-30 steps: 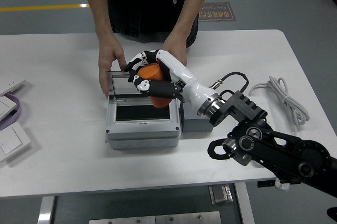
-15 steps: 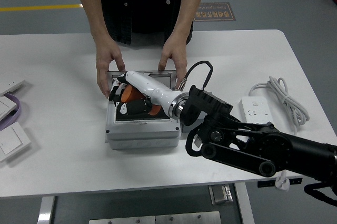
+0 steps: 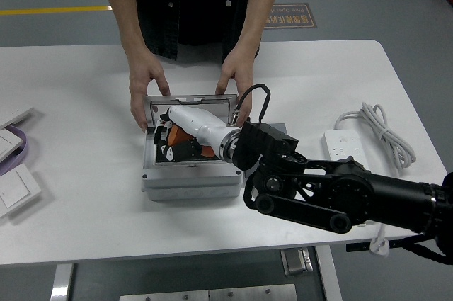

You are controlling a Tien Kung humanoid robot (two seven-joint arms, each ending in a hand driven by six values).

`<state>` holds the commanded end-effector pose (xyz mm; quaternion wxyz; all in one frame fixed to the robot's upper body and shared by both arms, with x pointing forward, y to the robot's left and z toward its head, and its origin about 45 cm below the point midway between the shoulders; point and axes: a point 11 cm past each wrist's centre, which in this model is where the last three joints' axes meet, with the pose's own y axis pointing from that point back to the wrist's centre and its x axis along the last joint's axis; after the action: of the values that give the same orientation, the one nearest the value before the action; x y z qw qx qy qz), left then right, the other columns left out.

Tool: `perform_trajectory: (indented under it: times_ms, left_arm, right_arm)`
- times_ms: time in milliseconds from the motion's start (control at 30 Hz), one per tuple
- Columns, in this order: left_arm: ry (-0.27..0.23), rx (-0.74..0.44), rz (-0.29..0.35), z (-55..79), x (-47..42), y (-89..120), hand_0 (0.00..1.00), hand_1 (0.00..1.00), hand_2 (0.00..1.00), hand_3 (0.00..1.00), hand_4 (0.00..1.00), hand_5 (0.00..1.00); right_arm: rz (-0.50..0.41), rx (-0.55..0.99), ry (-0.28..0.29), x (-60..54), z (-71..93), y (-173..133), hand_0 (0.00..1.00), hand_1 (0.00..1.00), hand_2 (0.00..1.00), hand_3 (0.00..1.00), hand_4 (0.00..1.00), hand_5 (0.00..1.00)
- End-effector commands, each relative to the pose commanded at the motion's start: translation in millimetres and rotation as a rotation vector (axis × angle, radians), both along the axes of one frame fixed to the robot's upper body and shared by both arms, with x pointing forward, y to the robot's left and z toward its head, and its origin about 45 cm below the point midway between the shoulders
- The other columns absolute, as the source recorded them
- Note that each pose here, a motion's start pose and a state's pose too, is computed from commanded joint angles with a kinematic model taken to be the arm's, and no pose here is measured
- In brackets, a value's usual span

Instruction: Pick up the cylinder from the cube,place it in the box,flap close box

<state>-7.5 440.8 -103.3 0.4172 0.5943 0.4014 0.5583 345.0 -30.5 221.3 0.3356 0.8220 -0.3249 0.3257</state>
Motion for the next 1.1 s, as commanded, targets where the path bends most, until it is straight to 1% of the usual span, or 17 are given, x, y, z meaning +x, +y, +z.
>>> perform_trajectory:
  times_ms: [100, 133, 300, 333, 367, 433, 500, 533, 700, 733, 900, 933, 967, 1100]
  left_arm:
    - [0.002, 0.0, -0.001, 0.0, -0.7, 0.0, 0.595, 0.511, 0.562, 0.619, 0.712, 0.204]
    - [0.004, 0.0, -0.001, 0.0, -1.9, 0.2, 0.594, 0.511, 0.562, 0.619, 0.711, 0.201]
    - [0.033, 0.006, 0.004, 0.6, -15.6, 2.3, 0.594, 0.511, 0.562, 0.619, 0.711, 0.201]
    - [0.039, 0.008, 0.006, 0.8, -18.6, 2.9, 0.595, 0.511, 0.562, 0.618, 0.71, 0.2]
    - [0.043, 0.009, 0.008, 1.0, -20.6, 3.4, 0.595, 0.511, 0.562, 0.618, 0.71, 0.2]
    - [0.046, 0.011, 0.009, 1.2, -21.8, 4.1, 0.595, 0.511, 0.562, 0.618, 0.71, 0.2]
    - [0.042, 0.01, 0.008, 1.1, -20.1, 3.9, 0.595, 0.511, 0.562, 0.618, 0.71, 0.2]
    - [0.038, 0.008, 0.007, 0.9, -18.4, 3.3, 0.594, 0.511, 0.562, 0.619, 0.71, 0.199]
    - [0.02, -0.001, 0.002, -0.3, -9.7, -0.5, 0.594, 0.511, 0.562, 0.619, 0.71, 0.199]
    - [0.017, -0.003, 0.0, -0.4, -8.2, -1.0, 0.594, 0.511, 0.562, 0.619, 0.711, 0.198]
    - [0.007, -0.004, -0.005, -0.3, -3.4, -1.2, 0.594, 0.511, 0.562, 0.619, 0.711, 0.198]
    - [0.005, -0.004, -0.006, -0.3, -2.7, -1.3, 0.594, 0.511, 0.562, 0.619, 0.711, 0.197]
    - [0.004, -0.005, -0.006, -0.4, -2.1, -1.6, 0.594, 0.511, 0.562, 0.619, 0.711, 0.197]
    - [0.002, -0.01, -0.007, -1.2, -1.5, -4.1, 0.594, 0.511, 0.562, 0.619, 0.711, 0.197]
  right_arm:
    - [0.005, -0.028, -0.001, 1.2, -6.1, -0.5, 0.656, 0.597, 0.601, 0.631, 0.292, 0.087]
    - [0.01, -0.036, 0.0, 1.0, -8.4, -0.5, 0.783, 0.685, 0.7, 0.704, 0.395, 0.261]
    - [0.038, -0.066, -0.002, -0.6, -15.9, 0.6, 0.783, 0.685, 0.7, 0.704, 0.395, 0.261]
    - [0.044, -0.071, -0.006, -0.6, -16.7, 0.6, 0.822, 0.728, 0.748, 0.724, 0.546, 0.31]
    - [0.049, -0.076, -0.008, -0.7, -17.3, 0.7, 0.822, 0.728, 0.748, 0.724, 0.546, 0.31]
    - [0.057, -0.082, -0.011, -0.7, -18.6, 0.7, 0.822, 0.728, 0.748, 0.724, 0.546, 0.31]
    - [0.063, -0.089, -0.011, -0.7, -20.0, 0.6, 0.822, 0.728, 0.748, 0.724, 0.546, 0.31]
    - [0.066, -0.094, -0.012, -0.7, -21.0, 0.4, 0.88, 0.781, 0.791, 0.819, 0.69, 0.247]
    - [0.074, -0.111, -0.008, 0.6, -25.5, -1.3, 0.88, 0.781, 0.791, 0.819, 0.69, 0.247]
    - [0.075, -0.113, -0.007, 1.0, -26.1, -1.7, 0.897, 0.791, 0.802, 0.831, 0.82, 0.29]
    - [0.084, -0.08, 0.003, 0.1, -25.6, -1.0, 0.897, 0.791, 0.802, 0.831, 0.82, 0.29]
    - [0.083, -0.058, 0.01, -0.6, -24.4, -0.6, 0.907, 0.795, 0.802, 0.85, 0.9, 0.333]
    - [0.081, -0.031, 0.018, -1.5, -22.7, -0.3, 0.907, 0.795, 0.802, 0.85, 0.9, 0.333]
    - [0.075, 0.135, 0.056, -6.6, -7.1, 1.1, 0.907, 0.795, 0.802, 0.85, 0.9, 0.333]
